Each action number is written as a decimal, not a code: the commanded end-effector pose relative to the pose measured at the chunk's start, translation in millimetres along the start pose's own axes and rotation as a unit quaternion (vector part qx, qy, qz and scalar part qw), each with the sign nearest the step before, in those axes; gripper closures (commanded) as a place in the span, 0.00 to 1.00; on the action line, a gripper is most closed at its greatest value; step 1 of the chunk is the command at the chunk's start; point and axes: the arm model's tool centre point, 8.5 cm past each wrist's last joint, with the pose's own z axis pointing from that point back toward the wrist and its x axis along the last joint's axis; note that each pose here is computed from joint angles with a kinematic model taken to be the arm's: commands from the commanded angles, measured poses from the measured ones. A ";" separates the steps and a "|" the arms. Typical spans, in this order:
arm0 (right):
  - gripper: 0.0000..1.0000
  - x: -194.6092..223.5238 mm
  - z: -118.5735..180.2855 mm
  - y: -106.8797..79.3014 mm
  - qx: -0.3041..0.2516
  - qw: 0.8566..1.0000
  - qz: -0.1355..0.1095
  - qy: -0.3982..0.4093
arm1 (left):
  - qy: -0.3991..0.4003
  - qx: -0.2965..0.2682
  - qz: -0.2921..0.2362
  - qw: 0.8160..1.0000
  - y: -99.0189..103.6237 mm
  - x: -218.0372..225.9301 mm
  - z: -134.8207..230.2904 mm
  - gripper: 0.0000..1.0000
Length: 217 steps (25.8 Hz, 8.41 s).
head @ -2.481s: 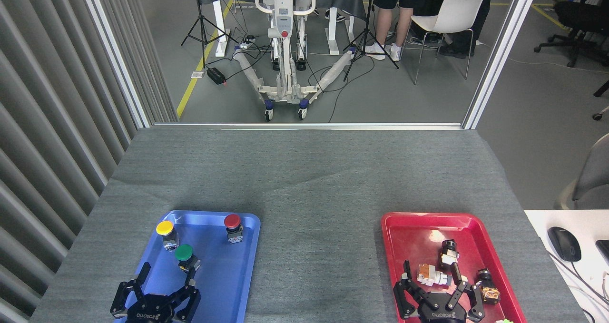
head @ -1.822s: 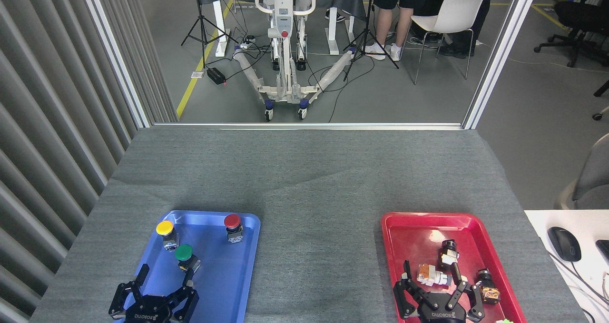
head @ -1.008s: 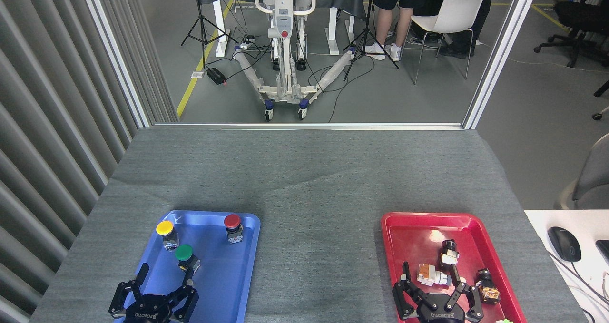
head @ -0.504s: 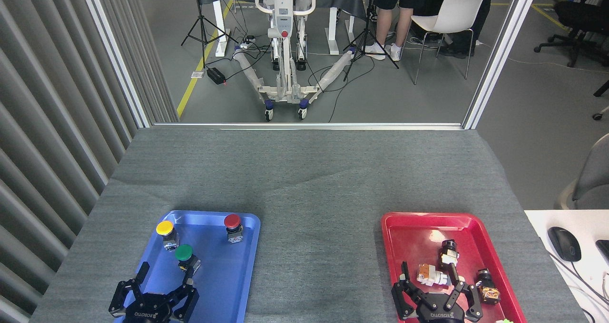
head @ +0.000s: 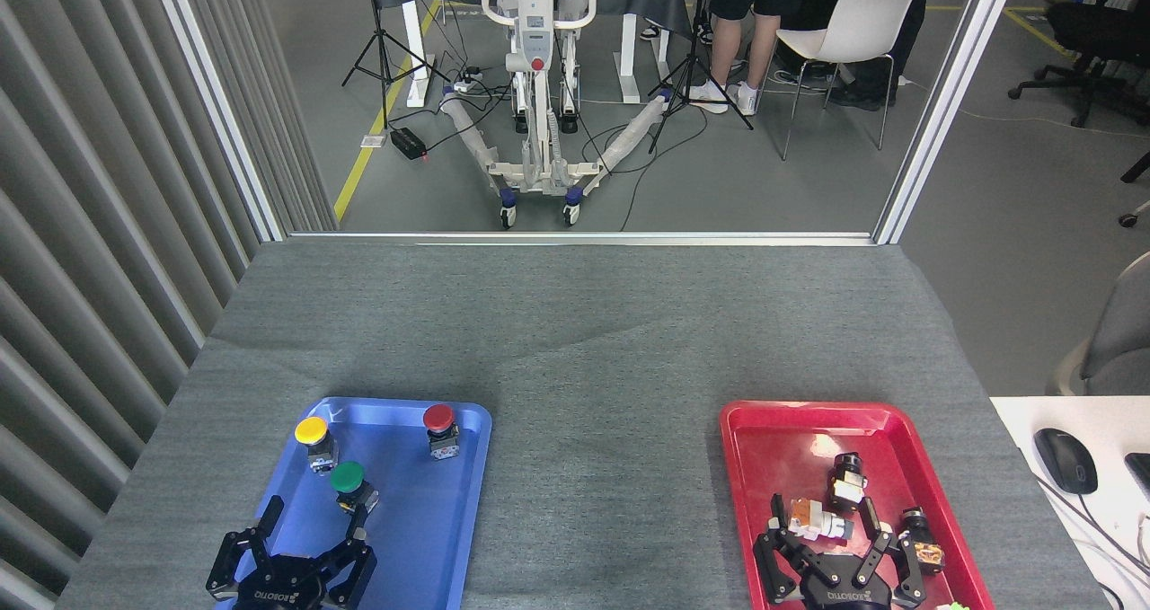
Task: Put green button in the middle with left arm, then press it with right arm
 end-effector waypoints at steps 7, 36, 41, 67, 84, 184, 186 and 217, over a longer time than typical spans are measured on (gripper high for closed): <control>0.00 -0.2 0.0 0.1 0.000 1.000 0.000 0.002 | 0.001 -0.014 -0.001 1.000 -4.9 -0.9 -1.2 0.01; 0.00 0.2 0.6 0.6 0.001 1.000 -0.001 0.002 | -0.043 -0.128 -0.012 0.991 -49.8 -17.6 -62.0 0.10; 0.00 0.2 0.6 0.6 0.001 1.000 -0.001 0.002 | -0.044 -0.133 -0.011 0.990 -52.1 -16.9 -64.7 0.48; 0.00 -0.5 1.8 1.9 0.003 1.000 0.001 0.002 | -0.339 -0.085 -0.053 0.936 -7.2 162.5 -109.4 1.00; 0.00 -0.4 4.2 4.9 0.008 1.000 0.000 0.002 | -0.375 -0.144 -0.051 0.915 -33.2 230.9 -102.4 0.72; 1.00 180.7 -43.5 27.2 0.027 0.993 -0.001 -0.112 | 0.054 -0.046 0.025 0.997 -13.8 24.7 -16.7 0.00; 1.00 169.7 -46.4 15.9 0.008 0.995 -0.005 -0.101 | 0.054 -0.046 0.026 0.997 -13.9 25.3 -16.7 0.00; 0.00 20.0 10.0 11.2 0.005 0.998 -0.046 0.041 | 0.060 -0.048 0.024 0.997 -15.6 22.6 -15.9 0.00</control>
